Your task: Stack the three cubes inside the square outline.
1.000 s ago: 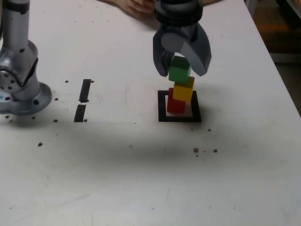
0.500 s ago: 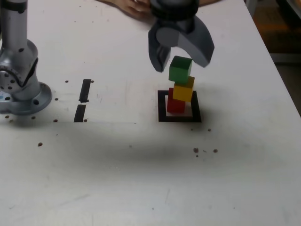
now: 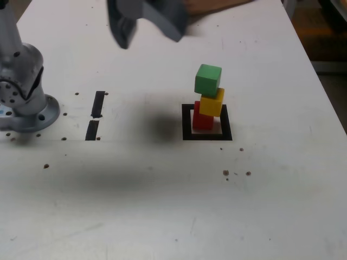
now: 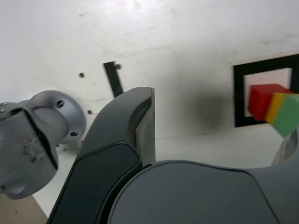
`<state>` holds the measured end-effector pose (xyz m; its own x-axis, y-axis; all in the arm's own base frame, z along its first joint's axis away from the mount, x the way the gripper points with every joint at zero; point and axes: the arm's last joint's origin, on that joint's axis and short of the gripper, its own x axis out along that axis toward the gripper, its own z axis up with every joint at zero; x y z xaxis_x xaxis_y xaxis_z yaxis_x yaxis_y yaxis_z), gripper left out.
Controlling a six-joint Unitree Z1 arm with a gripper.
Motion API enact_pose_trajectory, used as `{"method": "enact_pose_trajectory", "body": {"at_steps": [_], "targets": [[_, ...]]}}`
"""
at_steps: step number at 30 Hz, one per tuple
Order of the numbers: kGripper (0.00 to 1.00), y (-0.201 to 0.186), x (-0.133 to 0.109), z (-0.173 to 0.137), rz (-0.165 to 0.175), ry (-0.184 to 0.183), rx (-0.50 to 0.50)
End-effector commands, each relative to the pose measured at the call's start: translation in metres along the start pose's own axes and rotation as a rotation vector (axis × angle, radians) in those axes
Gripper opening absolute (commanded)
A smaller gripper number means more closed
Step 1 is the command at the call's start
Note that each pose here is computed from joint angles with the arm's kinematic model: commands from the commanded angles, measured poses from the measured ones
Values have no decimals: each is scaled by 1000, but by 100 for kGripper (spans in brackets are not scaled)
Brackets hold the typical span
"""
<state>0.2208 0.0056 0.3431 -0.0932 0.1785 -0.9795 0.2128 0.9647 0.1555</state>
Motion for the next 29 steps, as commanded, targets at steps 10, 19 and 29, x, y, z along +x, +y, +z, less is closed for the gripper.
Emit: {"method": "enact_pose_trajectory", "body": {"at_steps": [10, 19, 29], "targets": [[99, -13, 48, -32, -65, 91, -101], [99, -20, 90, -24, -76, -1, -124], [99, -26, 117, -25, -77, -43, -131]]}}
